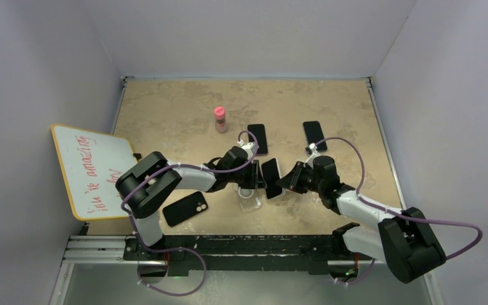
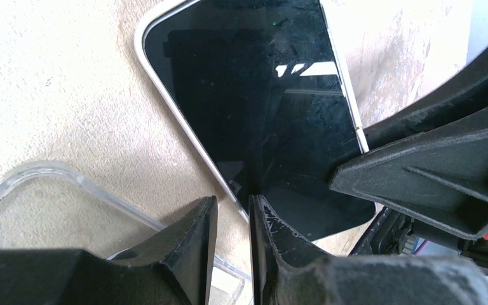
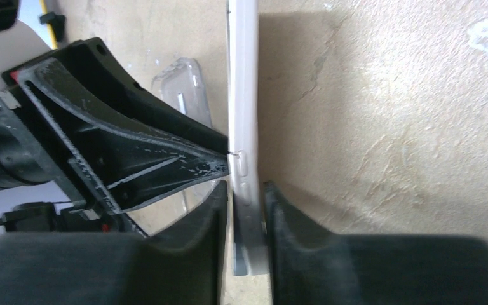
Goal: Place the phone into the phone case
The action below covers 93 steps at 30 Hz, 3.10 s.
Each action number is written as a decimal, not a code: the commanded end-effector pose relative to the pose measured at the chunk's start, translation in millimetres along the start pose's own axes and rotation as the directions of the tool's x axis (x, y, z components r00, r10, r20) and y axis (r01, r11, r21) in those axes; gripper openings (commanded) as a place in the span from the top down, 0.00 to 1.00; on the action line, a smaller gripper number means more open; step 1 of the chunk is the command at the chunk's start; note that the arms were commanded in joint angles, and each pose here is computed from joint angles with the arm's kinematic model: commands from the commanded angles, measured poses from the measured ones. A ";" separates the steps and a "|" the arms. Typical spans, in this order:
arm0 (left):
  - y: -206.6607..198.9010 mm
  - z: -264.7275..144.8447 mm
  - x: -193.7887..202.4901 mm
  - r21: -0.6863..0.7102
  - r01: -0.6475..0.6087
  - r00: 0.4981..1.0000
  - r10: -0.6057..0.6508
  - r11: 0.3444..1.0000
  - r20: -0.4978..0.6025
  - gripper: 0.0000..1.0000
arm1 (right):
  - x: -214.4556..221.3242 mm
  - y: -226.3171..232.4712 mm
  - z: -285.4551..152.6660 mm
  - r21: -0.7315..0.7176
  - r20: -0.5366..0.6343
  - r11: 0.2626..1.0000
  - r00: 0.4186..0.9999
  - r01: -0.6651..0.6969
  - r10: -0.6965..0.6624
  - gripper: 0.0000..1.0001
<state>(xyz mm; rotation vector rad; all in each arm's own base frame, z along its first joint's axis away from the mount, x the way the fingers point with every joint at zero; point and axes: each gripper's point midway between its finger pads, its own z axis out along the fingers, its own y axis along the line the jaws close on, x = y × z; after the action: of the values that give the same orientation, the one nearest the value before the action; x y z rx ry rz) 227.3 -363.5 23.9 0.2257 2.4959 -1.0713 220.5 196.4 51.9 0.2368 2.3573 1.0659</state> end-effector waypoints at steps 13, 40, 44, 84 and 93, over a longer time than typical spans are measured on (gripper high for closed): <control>-68.0 -84.9 -45.1 0.072 -0.115 0.987 0.105 0.991 0.124 0.23 | -37.5 79.6 -33.1 -0.198 0.082 0.978 0.993 -0.070 0.088 1.00; -145.8 -170.6 -39.8 0.587 0.021 0.975 -0.146 0.809 0.166 0.29 | -59.4 182.7 -126.0 -0.709 0.080 0.682 0.941 -0.178 0.329 1.00; -149.2 -171.5 -41.5 0.612 0.010 0.973 -0.148 0.791 0.175 0.38 | -56.0 180.1 -123.3 -0.701 0.070 0.689 0.944 -0.183 0.322 1.00; -106.9 -182.0 -68.4 0.444 0.046 0.954 -0.171 0.895 0.245 0.37 | -33.4 197.2 -108.9 -0.695 -0.009 0.719 1.000 -0.016 0.014 1.00; -110.6 -173.1 -69.0 0.510 0.072 0.952 -0.212 0.857 0.222 0.40 | -23.7 200.1 -102.3 -0.711 -0.058 0.701 0.998 -0.044 0.003 1.00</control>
<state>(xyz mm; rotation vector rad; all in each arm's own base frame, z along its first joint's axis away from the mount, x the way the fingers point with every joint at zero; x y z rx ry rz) 201.8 -306.6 214.8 -0.0038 2.0709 -1.5831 178.1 250.8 223.1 0.1161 1.9575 1.8618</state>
